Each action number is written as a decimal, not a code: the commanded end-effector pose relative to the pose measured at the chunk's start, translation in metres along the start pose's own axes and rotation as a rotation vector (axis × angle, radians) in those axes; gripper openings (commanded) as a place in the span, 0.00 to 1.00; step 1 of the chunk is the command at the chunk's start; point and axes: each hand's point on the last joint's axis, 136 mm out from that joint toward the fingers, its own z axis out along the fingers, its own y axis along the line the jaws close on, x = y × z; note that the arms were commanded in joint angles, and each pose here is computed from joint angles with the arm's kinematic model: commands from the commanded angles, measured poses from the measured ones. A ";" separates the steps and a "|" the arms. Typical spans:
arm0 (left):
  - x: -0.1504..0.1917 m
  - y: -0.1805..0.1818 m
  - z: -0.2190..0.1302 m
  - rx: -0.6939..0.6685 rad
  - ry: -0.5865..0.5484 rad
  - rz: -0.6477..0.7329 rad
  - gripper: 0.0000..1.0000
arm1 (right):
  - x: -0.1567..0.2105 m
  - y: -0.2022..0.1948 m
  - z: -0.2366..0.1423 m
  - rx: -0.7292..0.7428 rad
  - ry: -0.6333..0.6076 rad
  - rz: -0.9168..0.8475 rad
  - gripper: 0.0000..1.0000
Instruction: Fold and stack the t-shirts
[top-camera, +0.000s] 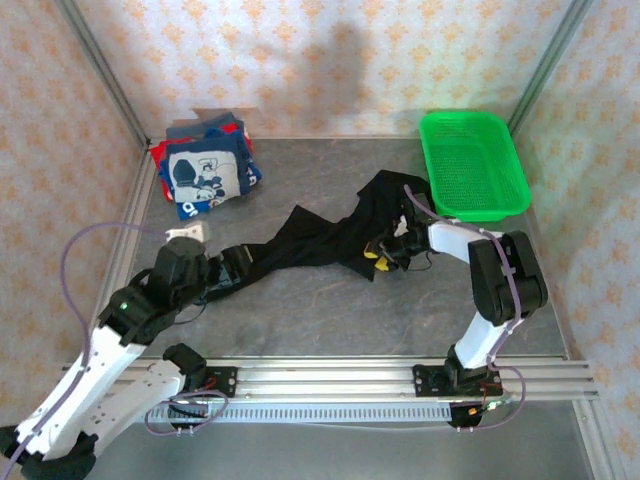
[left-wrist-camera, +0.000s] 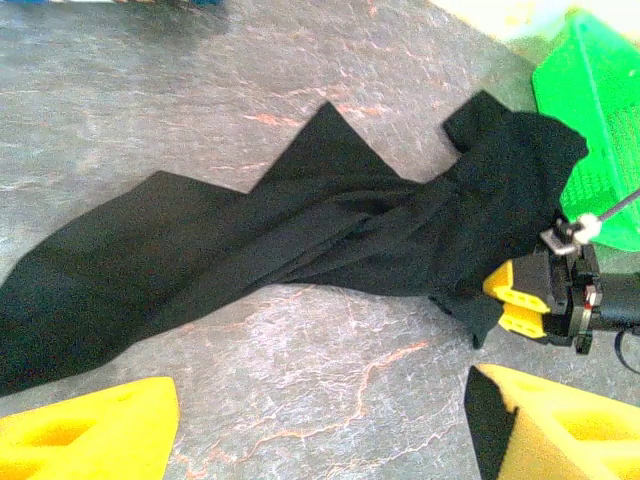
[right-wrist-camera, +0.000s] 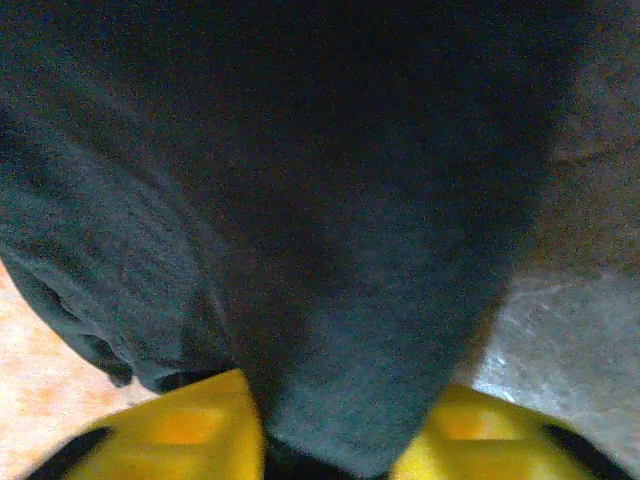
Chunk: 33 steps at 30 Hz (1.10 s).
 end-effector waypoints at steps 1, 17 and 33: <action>0.009 0.035 -0.017 -0.126 -0.012 -0.025 0.76 | 0.012 0.006 -0.009 -0.048 0.015 -0.016 0.21; 0.013 0.025 0.007 -0.137 0.050 0.036 0.75 | 0.018 -0.029 -0.151 0.520 -0.312 -0.321 0.05; 0.068 0.007 0.103 -0.099 0.298 -0.013 0.75 | 0.064 -0.073 -0.162 0.585 -0.490 -0.184 0.44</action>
